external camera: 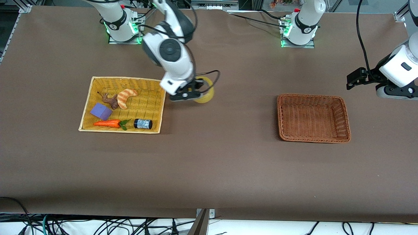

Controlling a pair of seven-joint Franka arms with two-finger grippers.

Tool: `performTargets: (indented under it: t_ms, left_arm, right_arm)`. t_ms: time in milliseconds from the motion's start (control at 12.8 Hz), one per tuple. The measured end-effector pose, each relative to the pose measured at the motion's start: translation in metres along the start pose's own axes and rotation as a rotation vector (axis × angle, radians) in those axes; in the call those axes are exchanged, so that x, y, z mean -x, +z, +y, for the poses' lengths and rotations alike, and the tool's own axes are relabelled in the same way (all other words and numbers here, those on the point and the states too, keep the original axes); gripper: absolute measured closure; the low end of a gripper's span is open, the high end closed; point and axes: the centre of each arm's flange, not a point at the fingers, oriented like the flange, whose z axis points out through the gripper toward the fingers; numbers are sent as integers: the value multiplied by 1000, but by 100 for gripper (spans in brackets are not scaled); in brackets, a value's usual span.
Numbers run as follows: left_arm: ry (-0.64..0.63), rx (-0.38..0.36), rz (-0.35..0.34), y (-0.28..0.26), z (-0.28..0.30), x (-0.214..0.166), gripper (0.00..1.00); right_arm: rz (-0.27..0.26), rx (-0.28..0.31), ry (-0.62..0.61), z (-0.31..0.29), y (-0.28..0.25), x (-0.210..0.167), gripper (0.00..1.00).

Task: Transfer tape with both arms

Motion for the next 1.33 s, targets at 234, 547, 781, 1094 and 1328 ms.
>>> performTargets:
  t_ms: [234, 547, 781, 1094, 1328]
  left_arm:
    - [-2, 0, 3, -2, -1, 0, 0]
    - [-6, 0, 14, -7, -4, 0, 0]
    - [-8, 6, 5, -2, -5, -3, 0]
    - [2, 21, -34, 23, 1, -23, 0]
    - [15, 51, -25, 20, 11, -27, 0]
  right_arm:
    - [37, -26, 94, -81, 53, 18, 78]
    - [63, -14, 139, -133, 115, 45, 78]
    - [89, 22, 144, -131, 137, 45, 78]
    - [129, -9, 184, -124, 106, 17, 50]
    - [127, -26, 216, -83, 5, -30, 14]
